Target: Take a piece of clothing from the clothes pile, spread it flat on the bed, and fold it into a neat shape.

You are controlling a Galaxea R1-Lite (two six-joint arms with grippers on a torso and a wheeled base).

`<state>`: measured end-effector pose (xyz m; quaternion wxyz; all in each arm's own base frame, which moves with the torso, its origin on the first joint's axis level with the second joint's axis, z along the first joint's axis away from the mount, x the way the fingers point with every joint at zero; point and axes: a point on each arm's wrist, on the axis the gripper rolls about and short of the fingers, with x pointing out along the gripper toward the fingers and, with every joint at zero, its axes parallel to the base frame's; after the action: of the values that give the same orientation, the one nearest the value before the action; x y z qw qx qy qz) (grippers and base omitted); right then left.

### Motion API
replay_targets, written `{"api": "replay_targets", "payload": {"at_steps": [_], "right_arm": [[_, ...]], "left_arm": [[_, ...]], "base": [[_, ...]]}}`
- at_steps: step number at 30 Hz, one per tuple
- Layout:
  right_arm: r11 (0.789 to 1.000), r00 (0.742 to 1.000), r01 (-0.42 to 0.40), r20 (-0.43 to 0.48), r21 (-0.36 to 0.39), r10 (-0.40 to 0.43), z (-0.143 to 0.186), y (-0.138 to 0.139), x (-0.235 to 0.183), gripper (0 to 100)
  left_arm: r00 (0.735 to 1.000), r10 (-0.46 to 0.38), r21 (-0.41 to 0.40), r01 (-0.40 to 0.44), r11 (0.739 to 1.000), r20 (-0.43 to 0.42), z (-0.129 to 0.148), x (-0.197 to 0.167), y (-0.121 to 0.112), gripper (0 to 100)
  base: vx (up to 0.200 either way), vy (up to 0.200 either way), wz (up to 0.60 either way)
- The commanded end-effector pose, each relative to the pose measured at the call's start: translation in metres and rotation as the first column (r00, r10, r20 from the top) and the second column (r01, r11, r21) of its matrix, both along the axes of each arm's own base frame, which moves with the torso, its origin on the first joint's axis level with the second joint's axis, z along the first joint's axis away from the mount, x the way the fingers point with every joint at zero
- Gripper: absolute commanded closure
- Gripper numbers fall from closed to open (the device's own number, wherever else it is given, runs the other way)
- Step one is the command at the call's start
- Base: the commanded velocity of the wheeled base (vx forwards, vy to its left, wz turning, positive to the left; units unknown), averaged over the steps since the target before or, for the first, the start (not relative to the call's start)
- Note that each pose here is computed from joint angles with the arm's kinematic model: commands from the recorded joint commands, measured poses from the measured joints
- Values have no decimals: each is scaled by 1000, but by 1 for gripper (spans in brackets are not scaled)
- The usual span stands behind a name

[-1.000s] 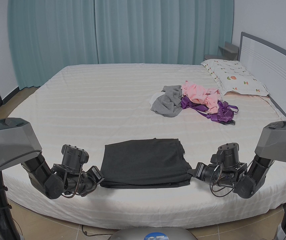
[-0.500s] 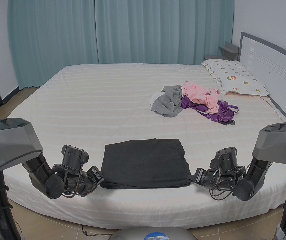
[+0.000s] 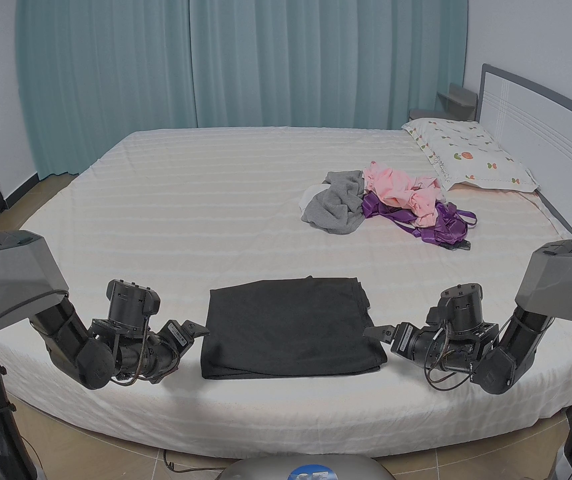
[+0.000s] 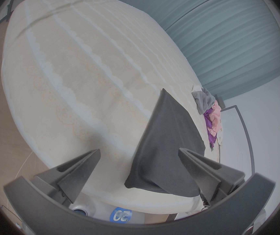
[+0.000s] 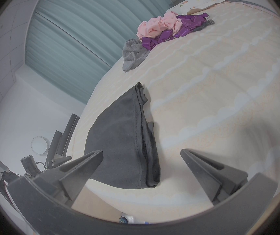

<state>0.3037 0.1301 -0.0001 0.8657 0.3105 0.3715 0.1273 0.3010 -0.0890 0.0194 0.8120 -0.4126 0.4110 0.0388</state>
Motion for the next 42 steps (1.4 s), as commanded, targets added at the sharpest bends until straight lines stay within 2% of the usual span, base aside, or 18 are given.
{"api": "replay_targets", "payload": {"at_steps": [1,8,13,25,31,35,42], "right_arm": [[1000,1000,10,6,5,-10,2,-3,1,0],[1000,1000,18,4,12,-19,4,-4,1,0],[1000,1000,21,1,15,-21,3,-4,2,0],[999,999,40,-3,31,-40,3,-5,5,0],[998,999,46,10,44,-46,4,-3,10,0],[997,998,60,2,58,-60,2,-2,12,0],[995,996,70,49,72,-74,-2,10,39,0]], "left_arm": [[999,36,-9,-36,999,18,4,6,11,0],[997,76,-43,-75,996,14,6,8,14,0],[997,77,-44,-76,996,13,6,9,14,0],[998,66,-43,-65,997,15,5,10,10,0],[998,52,-44,-51,998,18,6,9,5,0],[999,37,-41,-36,999,29,6,12,-1,0],[996,37,-46,-34,998,79,3,42,-12,0]], "base": [[0,0,0],[0,29,0],[0,200,0],[0,0,0],[200,0,0],[0,0,0],[0,0,0]]}}
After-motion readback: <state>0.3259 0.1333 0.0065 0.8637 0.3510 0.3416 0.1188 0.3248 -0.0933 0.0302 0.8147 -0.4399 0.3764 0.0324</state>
